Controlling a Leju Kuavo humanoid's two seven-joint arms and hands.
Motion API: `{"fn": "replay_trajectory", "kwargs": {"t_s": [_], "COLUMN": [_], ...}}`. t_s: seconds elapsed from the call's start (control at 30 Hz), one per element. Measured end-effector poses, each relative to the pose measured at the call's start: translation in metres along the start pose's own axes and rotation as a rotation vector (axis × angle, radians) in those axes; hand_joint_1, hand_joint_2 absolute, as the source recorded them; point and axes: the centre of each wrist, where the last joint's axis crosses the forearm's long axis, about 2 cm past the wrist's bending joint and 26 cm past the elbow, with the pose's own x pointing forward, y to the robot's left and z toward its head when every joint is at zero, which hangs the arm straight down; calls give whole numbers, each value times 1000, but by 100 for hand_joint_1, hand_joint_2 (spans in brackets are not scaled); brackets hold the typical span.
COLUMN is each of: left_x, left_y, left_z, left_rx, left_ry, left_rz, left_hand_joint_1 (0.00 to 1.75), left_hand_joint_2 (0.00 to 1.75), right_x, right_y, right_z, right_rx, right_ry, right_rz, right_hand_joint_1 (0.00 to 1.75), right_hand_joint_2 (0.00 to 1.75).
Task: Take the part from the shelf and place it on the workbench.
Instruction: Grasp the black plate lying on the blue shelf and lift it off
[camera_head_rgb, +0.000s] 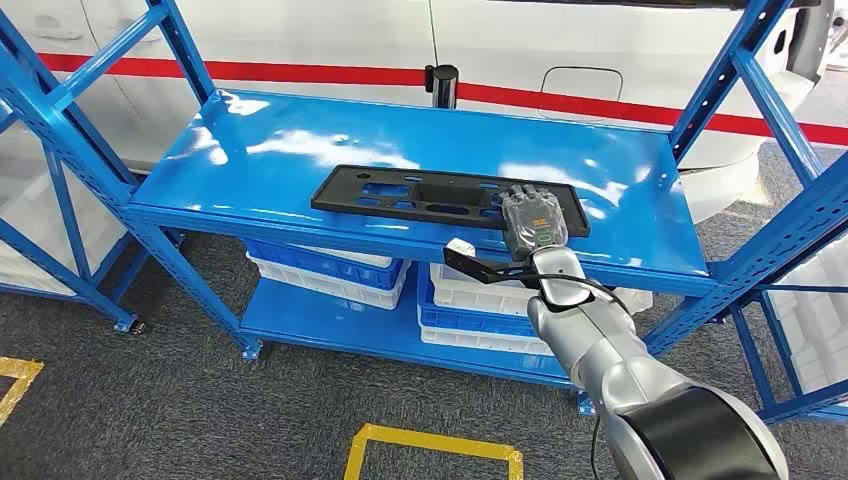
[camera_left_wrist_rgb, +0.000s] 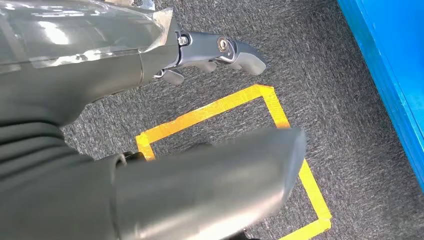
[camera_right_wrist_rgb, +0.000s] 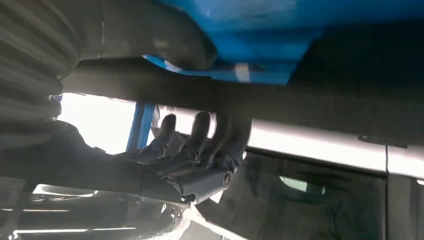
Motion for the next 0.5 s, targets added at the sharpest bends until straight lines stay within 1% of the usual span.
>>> {"fn": "replay_trajectory", "kwargs": {"t_s": [0.07,0.2,0.3,0.5], "left_x": [0,0,0,0], "left_y": [0,-1,-1,0], "left_z": [0,0,0,0], "left_rx": [3,12,16,22], "left_ry": [-1,-4,-5,-4], "left_rz": [0,5,12,14], "left_hand_joint_1": [0,0,0,0], "left_hand_joint_2": [175,175,175,175], "right_x": [2,13,18,15], "right_y": [0,-2,-6,-25], "right_z": [0,1,0,-11], "right_rx": [-11,-46,-74,-155], "right_ry": [-19,-108,-178,-230], "right_rz": [-2,-19,-62,-128], "right_hand_joint_1": [175,175,175,175], "right_hand_joint_2": [175,175,175,175]}}
